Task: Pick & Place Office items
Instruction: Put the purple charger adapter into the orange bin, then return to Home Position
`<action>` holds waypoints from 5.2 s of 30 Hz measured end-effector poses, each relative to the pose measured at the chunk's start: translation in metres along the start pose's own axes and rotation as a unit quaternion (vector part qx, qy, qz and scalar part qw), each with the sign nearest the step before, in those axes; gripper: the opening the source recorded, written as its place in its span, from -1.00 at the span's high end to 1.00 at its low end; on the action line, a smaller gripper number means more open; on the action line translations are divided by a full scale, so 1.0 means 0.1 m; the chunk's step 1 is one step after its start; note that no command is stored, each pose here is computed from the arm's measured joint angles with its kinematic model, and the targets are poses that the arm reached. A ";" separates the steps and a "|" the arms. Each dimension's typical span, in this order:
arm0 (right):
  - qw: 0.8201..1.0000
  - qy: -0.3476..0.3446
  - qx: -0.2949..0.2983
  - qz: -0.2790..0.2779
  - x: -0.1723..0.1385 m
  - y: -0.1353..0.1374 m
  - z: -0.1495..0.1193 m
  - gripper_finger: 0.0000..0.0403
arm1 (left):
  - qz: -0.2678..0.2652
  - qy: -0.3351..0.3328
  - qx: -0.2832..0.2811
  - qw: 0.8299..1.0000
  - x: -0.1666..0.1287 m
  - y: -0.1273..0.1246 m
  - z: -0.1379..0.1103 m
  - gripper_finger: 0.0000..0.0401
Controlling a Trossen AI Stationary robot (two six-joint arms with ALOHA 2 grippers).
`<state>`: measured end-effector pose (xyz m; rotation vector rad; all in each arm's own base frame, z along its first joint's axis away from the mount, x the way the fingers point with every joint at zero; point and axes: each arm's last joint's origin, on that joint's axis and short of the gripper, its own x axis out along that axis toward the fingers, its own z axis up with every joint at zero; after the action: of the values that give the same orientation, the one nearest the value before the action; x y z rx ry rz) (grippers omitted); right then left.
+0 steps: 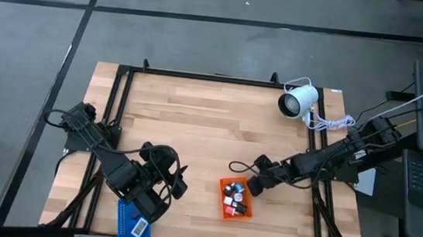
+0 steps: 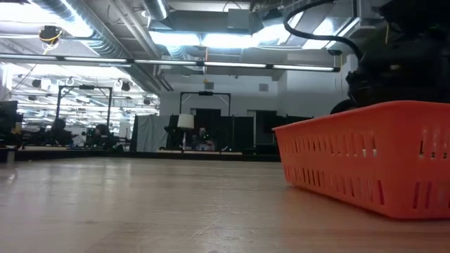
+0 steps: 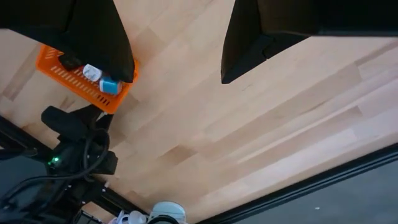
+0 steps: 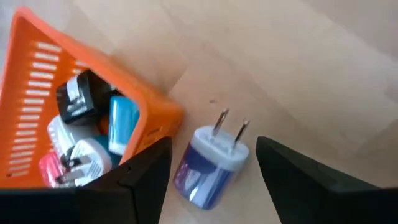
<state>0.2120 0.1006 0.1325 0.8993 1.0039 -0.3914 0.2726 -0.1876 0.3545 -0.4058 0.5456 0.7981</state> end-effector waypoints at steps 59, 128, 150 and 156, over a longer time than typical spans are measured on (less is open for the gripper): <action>0.967 0.042 -0.235 0.093 -0.36 0.78 0.27 0.36 | -0.102 -0.048 0.011 0.994 -0.16 -0.26 -0.04 0.00; 0.622 -0.316 -0.462 0.547 -3.72 0.72 0.59 -0.93 | -0.384 -0.296 0.111 0.867 -1.01 -0.23 1.10 0.02; 0.642 -0.353 -0.468 0.494 -2.10 -0.13 0.25 -0.93 | -0.517 -0.242 0.066 0.818 0.48 0.00 0.59 0.03; 0.694 -0.341 -0.467 0.429 -2.02 -0.45 0.22 -0.93 | -0.516 -0.241 0.046 0.821 0.82 0.31 0.13 0.01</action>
<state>0.0918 0.0348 0.2886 0.1375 -0.0672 0.5629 0.3003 -0.1147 0.3116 -0.3257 -0.1568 -0.2000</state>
